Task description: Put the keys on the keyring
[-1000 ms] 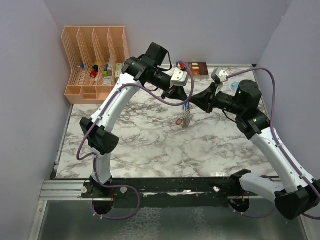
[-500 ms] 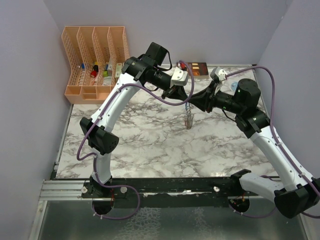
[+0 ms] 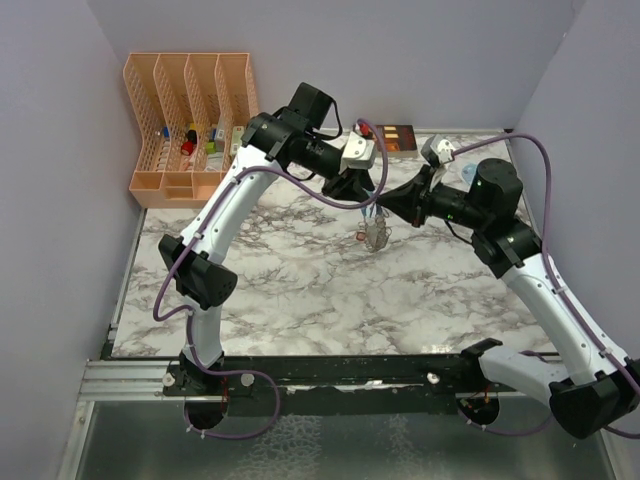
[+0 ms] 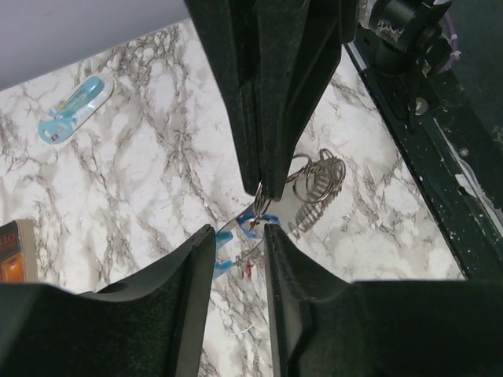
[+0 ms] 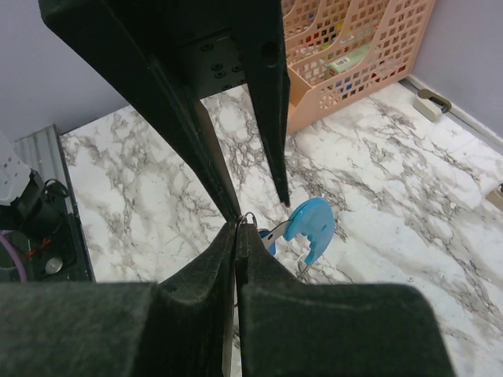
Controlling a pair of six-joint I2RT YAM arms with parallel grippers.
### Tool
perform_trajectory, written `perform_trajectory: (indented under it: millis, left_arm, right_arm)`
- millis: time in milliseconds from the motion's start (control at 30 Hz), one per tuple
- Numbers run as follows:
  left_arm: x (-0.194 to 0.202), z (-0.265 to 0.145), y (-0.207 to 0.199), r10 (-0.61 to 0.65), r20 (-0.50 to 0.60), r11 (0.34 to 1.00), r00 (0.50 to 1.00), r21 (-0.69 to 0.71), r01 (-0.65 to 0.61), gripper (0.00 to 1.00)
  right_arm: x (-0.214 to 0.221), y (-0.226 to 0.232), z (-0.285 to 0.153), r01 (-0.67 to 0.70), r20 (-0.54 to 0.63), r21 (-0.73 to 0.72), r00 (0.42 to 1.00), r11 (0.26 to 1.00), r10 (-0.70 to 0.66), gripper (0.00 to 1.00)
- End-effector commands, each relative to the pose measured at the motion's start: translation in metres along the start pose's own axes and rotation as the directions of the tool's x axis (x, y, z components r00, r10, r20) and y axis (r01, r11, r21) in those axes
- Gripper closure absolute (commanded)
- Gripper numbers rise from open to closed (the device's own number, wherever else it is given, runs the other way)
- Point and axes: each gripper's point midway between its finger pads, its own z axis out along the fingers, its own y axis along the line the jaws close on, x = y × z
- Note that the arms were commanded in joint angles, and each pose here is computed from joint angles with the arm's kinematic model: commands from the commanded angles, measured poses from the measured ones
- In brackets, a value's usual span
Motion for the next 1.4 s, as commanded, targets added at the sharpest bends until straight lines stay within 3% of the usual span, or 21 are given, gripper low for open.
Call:
perform_trajectory:
  millis: [0, 200, 667, 1367]
  left_arm:
    - [-0.014, -0.013, 0.002, 0.037, 0.018, 0.999, 0.999, -0.035, -0.037, 0.64]
    - [-0.015, -0.009, -0.002, 0.026, 0.051, 1.000, 0.998, -0.005, -0.026, 0.64]
    - [-0.021, 0.001, -0.011, -0.002, 0.095, 0.999, 0.995, 0.043, -0.002, 0.78]
    - [-0.024, 0.004, -0.014, -0.003, 0.115, 0.998, 0.993, 0.066, -0.005, 0.68]
  right_arm:
    - [-0.023, 0.005, -0.009, 0.031, 0.062, 0.026, 0.998, 0.999, -0.033, 0.99]
    - [-0.025, 0.006, -0.007, 0.019, 0.076, 0.015, 0.997, 1.000, -0.021, 0.99]
    - [-0.034, 0.002, -0.008, 0.005, 0.106, 0.046, 0.994, 0.999, -0.010, 0.99]
    - [-0.035, -0.002, -0.006, -0.017, 0.102, 0.060, 0.995, 0.998, 0.011, 0.99]
